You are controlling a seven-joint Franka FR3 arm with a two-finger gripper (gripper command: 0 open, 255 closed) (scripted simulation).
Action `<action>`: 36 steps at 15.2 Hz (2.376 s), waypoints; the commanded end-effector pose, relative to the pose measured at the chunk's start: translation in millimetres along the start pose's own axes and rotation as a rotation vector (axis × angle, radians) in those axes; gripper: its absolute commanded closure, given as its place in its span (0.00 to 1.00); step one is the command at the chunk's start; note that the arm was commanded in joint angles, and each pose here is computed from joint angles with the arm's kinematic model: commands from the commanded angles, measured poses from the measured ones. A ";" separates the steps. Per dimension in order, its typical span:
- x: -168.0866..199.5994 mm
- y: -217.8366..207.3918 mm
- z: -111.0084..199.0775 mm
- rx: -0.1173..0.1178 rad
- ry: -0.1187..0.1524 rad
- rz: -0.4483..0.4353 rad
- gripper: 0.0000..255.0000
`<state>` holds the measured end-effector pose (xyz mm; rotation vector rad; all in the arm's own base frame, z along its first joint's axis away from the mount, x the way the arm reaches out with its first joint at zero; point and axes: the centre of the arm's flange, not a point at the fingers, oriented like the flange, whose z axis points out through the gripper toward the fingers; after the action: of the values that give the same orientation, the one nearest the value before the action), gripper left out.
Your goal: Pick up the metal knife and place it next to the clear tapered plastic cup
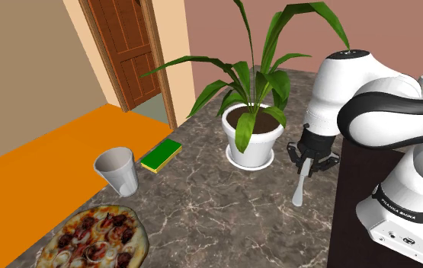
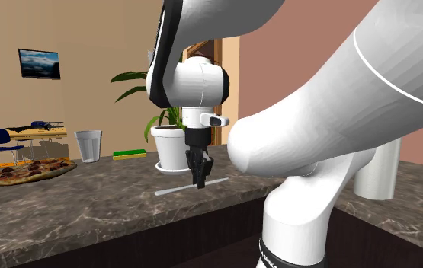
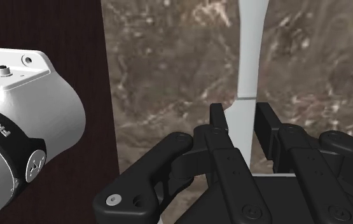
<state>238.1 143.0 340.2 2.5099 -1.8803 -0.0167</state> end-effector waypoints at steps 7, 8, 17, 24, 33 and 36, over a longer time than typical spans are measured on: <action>0.0 0.1 -5.3 0.000 0.000 0.000 1.00; 0.0 0.1 -10.5 0.000 0.000 0.000 1.00; -0.3 0.6 -58.0 0.000 0.000 0.000 1.00; -0.5 1.0 -95.0 0.000 0.000 0.000 1.00; -0.7 1.5 -142.5 0.000 0.000 0.000 1.00; -0.8 1.7 -158.4 0.000 0.000 0.000 1.00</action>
<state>238.6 142.4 492.8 2.5103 -1.8804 -0.0165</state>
